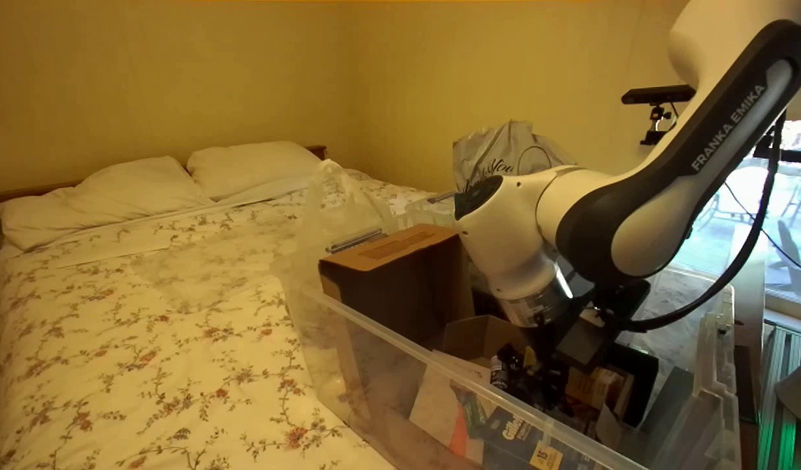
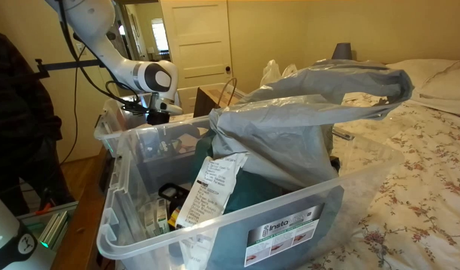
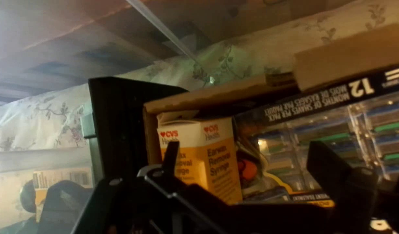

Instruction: Move the remote and the pink box from the left storage box to the right storage box

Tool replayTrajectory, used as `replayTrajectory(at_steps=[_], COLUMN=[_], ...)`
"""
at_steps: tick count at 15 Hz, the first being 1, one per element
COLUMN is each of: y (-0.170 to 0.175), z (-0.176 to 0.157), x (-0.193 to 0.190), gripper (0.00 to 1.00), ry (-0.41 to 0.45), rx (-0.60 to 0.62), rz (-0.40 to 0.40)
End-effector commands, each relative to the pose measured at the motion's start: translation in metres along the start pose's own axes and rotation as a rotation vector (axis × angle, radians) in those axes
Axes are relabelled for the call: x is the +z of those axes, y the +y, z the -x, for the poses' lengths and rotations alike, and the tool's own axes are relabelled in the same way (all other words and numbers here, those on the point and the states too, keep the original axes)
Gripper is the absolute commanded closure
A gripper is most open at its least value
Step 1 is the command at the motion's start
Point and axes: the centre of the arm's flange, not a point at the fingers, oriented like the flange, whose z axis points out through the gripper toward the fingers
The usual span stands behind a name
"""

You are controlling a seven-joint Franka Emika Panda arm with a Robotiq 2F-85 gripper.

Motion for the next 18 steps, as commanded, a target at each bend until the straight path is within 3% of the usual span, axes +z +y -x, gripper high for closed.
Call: replayTrajectory(at_steps=[1, 5, 13, 18], y=[0.006, 0.021, 0.033, 0.043], z=[0.003, 0.000, -0.023, -0.028], x=[0.001, 0.008, 0.036, 0.045], gripper=[0.00, 0.00, 0.00, 0.00], ry=[-0.003, 0.039, 0.005, 0.026], rx=[0.008, -0.023, -0.044, -0.043], rz=[-0.011, -0.024, -0.112, -0.113])
